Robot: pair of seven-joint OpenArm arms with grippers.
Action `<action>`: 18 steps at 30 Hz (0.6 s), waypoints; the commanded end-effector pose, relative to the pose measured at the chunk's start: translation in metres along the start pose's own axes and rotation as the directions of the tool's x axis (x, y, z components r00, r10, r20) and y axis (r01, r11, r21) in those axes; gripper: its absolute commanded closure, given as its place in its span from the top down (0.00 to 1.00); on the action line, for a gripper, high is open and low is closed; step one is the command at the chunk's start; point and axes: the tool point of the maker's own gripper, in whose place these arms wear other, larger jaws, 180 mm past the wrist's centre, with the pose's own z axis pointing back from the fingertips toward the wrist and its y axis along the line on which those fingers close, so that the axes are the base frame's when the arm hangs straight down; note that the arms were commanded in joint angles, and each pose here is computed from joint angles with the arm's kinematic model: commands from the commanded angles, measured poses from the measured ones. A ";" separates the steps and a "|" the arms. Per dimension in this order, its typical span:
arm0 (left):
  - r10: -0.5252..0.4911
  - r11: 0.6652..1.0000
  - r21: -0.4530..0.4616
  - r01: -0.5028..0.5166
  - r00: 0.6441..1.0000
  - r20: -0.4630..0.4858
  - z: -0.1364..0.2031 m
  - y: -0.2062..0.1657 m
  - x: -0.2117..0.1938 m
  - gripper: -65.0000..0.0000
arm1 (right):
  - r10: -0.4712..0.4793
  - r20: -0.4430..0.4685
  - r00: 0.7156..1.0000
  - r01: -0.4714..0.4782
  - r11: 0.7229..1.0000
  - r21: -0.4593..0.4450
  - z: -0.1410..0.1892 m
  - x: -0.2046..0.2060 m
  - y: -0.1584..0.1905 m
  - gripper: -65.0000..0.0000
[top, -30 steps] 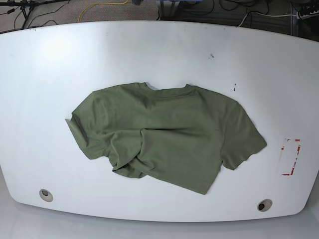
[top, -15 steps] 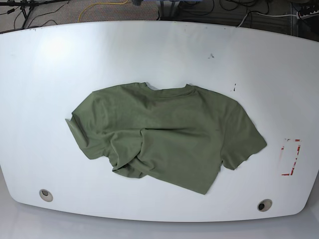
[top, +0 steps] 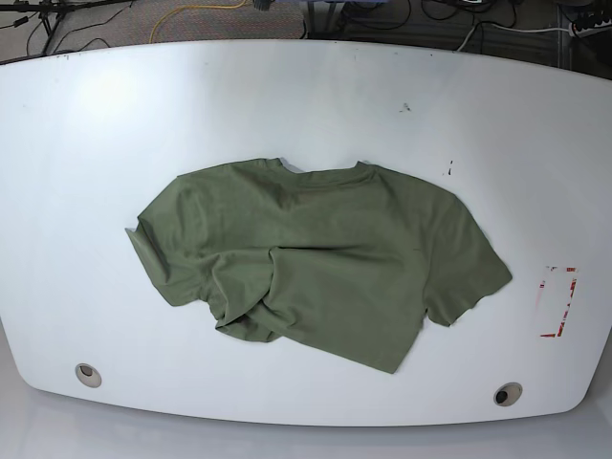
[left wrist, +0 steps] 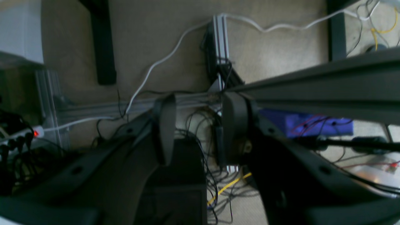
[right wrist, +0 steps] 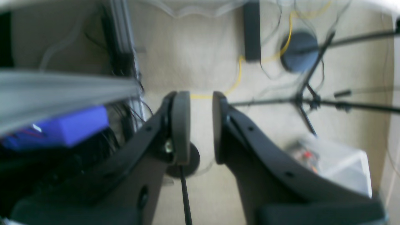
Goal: Fold the T-shirt properly
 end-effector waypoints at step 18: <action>-0.054 0.996 0.079 0.039 0.978 0.200 -0.012 0.030 0.071 0.34 | -0.002 0.151 0.989 0.003 1.000 -0.004 0.002 0.055 -0.001 0.19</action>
